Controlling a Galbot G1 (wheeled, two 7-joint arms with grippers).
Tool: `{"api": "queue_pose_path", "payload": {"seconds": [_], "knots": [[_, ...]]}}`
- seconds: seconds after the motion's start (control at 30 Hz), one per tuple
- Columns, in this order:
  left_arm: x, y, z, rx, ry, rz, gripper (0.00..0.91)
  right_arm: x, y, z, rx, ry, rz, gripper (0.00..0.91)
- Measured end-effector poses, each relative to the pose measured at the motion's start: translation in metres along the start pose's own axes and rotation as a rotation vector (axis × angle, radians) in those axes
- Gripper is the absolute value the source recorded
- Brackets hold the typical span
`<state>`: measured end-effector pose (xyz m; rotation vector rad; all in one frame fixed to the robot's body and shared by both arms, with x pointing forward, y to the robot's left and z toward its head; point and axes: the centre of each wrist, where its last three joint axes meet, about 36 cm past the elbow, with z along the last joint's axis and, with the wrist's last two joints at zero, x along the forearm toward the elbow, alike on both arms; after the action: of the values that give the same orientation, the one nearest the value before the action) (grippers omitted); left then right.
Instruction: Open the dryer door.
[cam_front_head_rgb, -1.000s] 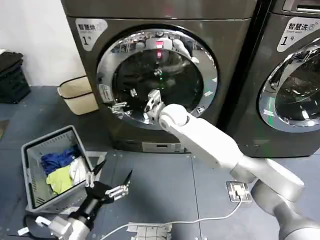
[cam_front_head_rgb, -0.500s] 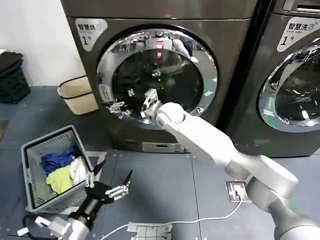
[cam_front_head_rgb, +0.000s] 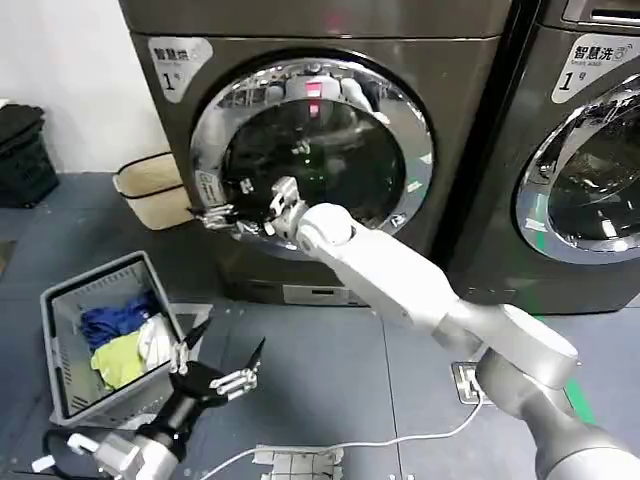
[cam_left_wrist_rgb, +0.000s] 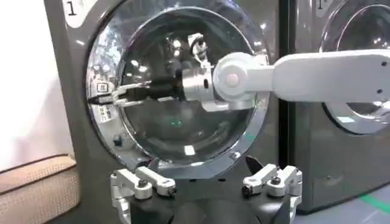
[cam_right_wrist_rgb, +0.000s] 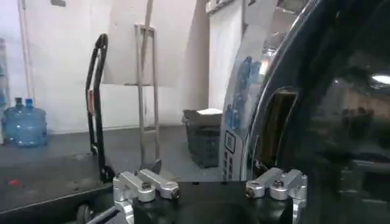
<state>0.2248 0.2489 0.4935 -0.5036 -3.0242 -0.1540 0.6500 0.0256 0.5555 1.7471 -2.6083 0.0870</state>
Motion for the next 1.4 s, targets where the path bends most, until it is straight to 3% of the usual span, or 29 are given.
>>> {"api": "queue_pose_path", "payload": {"seconds": [0.63,1.4], "knots": [[-0.004,0.012,-0.001,0.016,-0.006,-0.017,0.907,0.05,0.017,0.012,0.009,0.023,-0.15,0.907],[0.007,0.091,-0.011,-0.001,0.056,-0.228,0.907,0.095,0.055,0.005,0.017,0.015,-0.284,0.907]]}}
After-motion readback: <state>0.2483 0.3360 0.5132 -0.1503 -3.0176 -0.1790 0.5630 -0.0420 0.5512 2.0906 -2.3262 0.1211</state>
